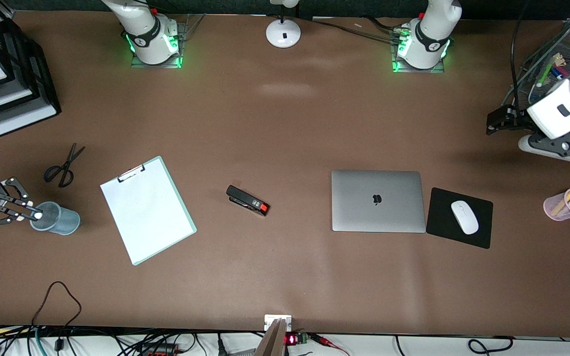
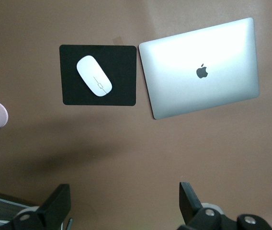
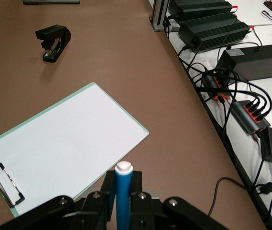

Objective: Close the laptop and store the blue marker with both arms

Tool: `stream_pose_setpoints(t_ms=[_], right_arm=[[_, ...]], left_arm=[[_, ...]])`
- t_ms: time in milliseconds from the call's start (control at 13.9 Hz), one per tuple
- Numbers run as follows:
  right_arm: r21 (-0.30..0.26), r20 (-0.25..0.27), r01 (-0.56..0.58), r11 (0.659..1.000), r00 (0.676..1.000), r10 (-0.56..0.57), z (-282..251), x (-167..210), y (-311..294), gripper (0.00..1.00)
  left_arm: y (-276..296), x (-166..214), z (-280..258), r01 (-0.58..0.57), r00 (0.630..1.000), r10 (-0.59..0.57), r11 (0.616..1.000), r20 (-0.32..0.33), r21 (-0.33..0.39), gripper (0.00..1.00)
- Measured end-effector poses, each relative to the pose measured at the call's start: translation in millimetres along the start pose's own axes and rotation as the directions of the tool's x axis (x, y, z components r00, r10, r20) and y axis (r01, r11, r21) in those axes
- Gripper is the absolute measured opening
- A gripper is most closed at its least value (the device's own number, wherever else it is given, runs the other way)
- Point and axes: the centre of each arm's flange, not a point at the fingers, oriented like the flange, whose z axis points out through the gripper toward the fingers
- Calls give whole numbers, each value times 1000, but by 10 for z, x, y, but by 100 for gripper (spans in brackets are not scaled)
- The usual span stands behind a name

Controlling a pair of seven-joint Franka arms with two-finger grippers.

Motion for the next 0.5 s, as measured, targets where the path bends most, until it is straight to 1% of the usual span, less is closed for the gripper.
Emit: stream_pose_setpoints(t_ms=[144, 288, 504], right_arm=[[7, -21, -25, 1000, 999, 25, 41, -213, 8, 17], [1, -49, -51, 999, 997, 51, 87, -377, 4, 17], [0, -56, -60, 998, 997, 60, 115, -567, -6, 17]], left_arm=[[64, -71, -11, -7, 1000, 7, 1000, -10, 3, 100], [93, -84, -40, -9, 1000, 9, 1000, -20, 5, 100], [134, -75, -44, 18, 1000, -17, 1000, -22, 5, 100]])
